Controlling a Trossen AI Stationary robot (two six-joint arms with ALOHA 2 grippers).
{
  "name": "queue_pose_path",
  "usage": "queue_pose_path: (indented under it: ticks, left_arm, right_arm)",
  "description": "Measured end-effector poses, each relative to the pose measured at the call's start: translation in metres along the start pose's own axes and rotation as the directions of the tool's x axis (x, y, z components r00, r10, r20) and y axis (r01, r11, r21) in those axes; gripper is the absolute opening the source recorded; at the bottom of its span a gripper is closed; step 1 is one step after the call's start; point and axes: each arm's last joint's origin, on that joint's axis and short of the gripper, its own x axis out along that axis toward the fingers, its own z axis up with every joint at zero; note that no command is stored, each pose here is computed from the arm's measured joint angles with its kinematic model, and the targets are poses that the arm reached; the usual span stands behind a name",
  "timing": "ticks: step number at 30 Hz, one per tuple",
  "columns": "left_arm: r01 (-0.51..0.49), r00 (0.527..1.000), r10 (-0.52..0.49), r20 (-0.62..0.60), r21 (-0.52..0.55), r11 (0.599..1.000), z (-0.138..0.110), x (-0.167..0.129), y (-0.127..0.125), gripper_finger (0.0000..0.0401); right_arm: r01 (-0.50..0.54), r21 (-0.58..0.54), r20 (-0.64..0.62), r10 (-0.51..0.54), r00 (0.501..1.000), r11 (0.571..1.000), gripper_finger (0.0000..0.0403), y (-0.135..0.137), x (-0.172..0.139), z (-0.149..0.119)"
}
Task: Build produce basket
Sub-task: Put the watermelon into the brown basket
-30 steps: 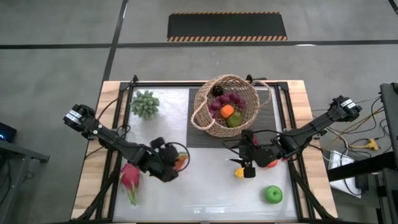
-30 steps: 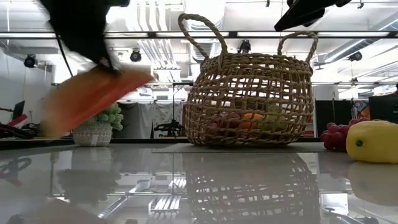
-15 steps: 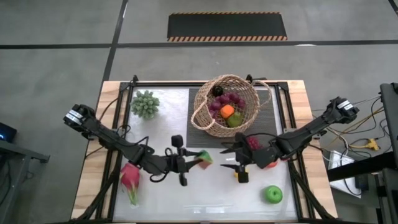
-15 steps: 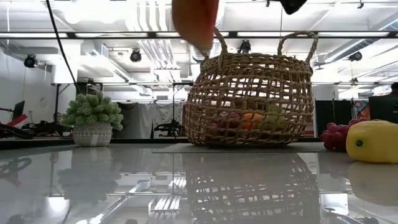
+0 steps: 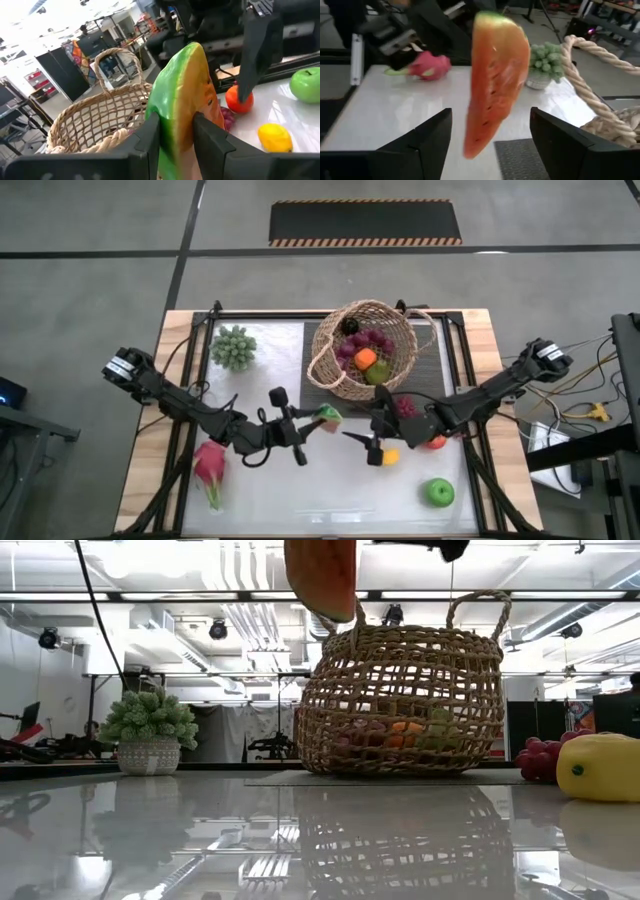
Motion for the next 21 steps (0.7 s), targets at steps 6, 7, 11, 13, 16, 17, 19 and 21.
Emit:
queue_pose_path:
  ticks: [6,7,11,13,16,17,19,21]
  left_arm:
    - [-0.022,1.000,0.023,0.019,-0.030,0.999,0.002,0.004,0.005,0.0075]
    - [-0.031,0.999,0.032,0.027,-0.046,0.998,0.003,0.005,0.006,0.0075]
    - [-0.059,0.997,0.064,0.042,-0.106,0.993,0.004,0.010,0.013,0.0075]
    - [-0.060,0.997,0.065,0.041,-0.111,0.992,0.004,0.011,0.013,0.0078]
    - [-0.058,0.997,0.064,0.044,-0.128,0.990,0.005,0.010,0.013,0.0092]
    - [-0.058,0.997,0.064,0.045,-0.131,0.990,0.005,0.010,0.013,0.0098]
    - [-0.056,0.997,0.063,0.050,-0.136,0.989,0.005,0.010,0.013,0.0112]
    - [-0.055,0.997,0.062,0.051,-0.137,0.989,0.006,0.010,0.013,0.0127]
  right_arm:
    - [0.031,-0.036,0.012,-0.031,0.999,0.999,0.0271,-0.004,0.014,-0.002]
    - [0.037,-0.036,0.021,-0.036,0.999,0.999,0.0271,-0.005,0.017,-0.001]
    - [0.056,-0.067,0.045,-0.053,0.998,0.996,0.0262,-0.005,0.029,0.003]
    - [0.081,-0.079,0.036,-0.078,0.996,0.994,0.0246,-0.006,0.035,0.003]
    - [0.093,-0.109,0.034,-0.090,0.995,0.990,0.0195,-0.006,0.039,0.005]
    - [0.093,-0.121,0.032,-0.090,0.995,0.988,0.0171,-0.006,0.040,0.005]
    - [0.099,-0.128,0.033,-0.096,0.995,0.987,0.0119,-0.005,0.041,0.006]
    - [0.101,-0.141,0.025,-0.099,0.995,0.985,0.0068,-0.006,0.041,0.005]
